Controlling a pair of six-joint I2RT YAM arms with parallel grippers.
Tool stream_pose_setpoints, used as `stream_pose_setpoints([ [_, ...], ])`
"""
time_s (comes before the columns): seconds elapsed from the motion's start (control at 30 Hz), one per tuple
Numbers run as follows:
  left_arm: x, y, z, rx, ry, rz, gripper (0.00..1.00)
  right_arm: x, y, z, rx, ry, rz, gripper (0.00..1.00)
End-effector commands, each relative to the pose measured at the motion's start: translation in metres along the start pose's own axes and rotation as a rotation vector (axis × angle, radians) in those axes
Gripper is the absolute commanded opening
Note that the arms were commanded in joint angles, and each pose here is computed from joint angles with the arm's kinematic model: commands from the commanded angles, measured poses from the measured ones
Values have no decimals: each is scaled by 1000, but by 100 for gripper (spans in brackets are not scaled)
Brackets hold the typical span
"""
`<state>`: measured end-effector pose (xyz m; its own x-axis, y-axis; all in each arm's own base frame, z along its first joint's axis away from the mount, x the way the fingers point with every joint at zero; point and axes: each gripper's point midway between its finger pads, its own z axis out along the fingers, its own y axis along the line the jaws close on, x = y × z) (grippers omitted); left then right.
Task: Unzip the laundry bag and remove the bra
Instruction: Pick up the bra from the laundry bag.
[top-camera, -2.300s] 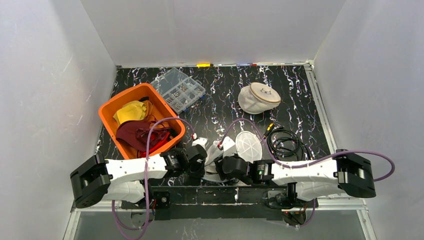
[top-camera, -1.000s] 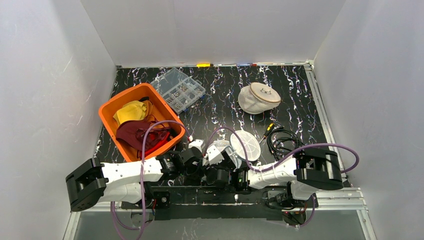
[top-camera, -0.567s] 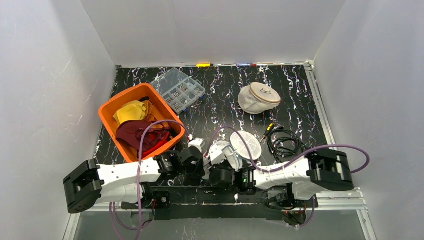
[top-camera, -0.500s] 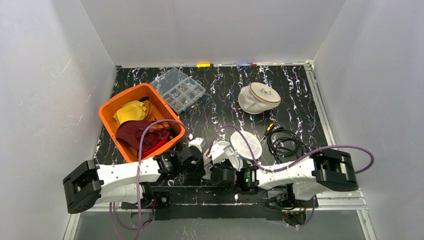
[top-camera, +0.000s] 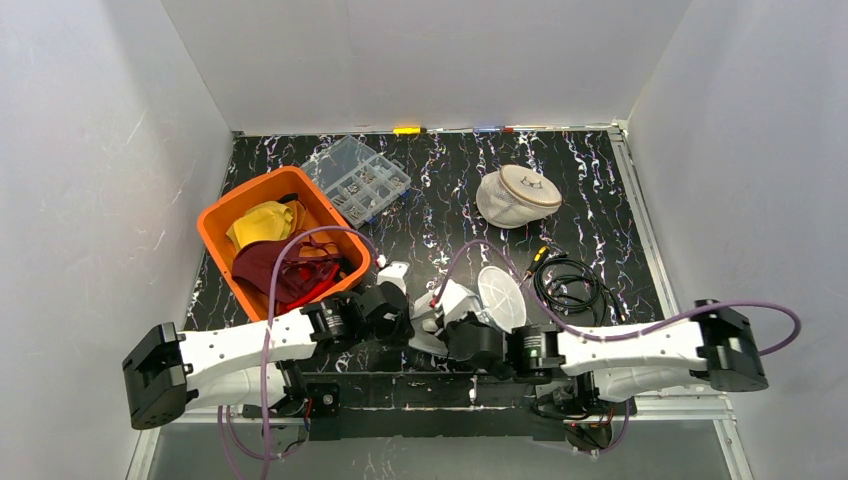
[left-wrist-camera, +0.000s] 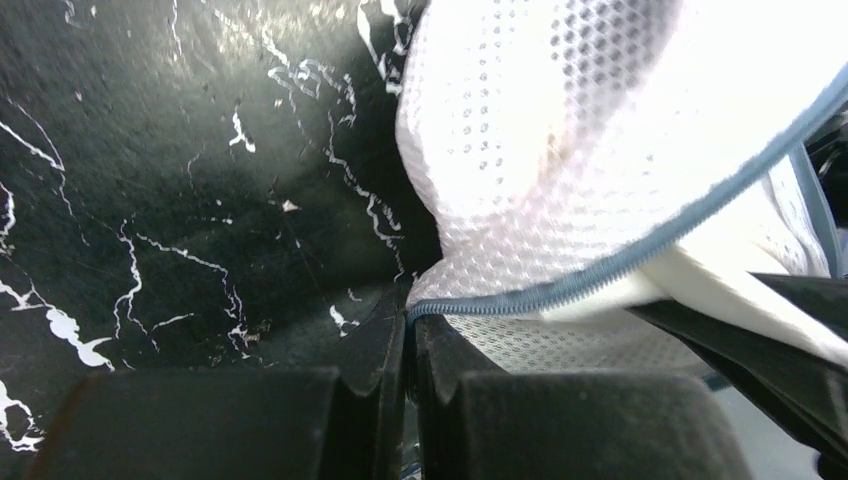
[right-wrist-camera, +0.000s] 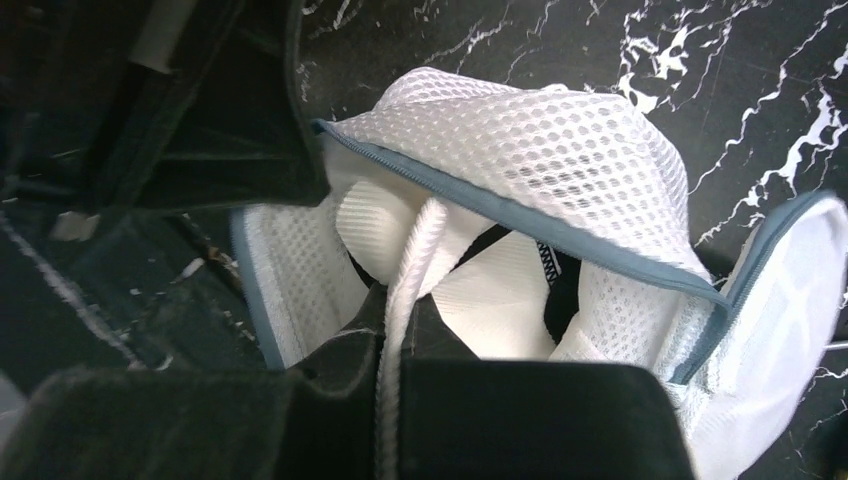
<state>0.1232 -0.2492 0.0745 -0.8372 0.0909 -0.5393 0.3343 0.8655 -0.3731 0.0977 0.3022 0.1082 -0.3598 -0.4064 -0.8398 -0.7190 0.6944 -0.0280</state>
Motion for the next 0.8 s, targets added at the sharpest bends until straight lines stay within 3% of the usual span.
stream_pose_setpoints([
  [0.0, -15, 18, -10, -119, -47, 55, 0, -38, -6, -30, -51, -97, 63, 1],
  [0.3, -9, 19, -5, -125, -15, 55, 0, -24, -18, -37, -45, -85, 100, 5],
  [0.43, -6, 21, -3, -132, -7, 54, 0, -27, -16, -38, -68, -111, 126, 1],
  [0.77, -27, 16, -1, -193, -14, 71, 0, -65, 28, -69, -341, -134, 11, 1],
])
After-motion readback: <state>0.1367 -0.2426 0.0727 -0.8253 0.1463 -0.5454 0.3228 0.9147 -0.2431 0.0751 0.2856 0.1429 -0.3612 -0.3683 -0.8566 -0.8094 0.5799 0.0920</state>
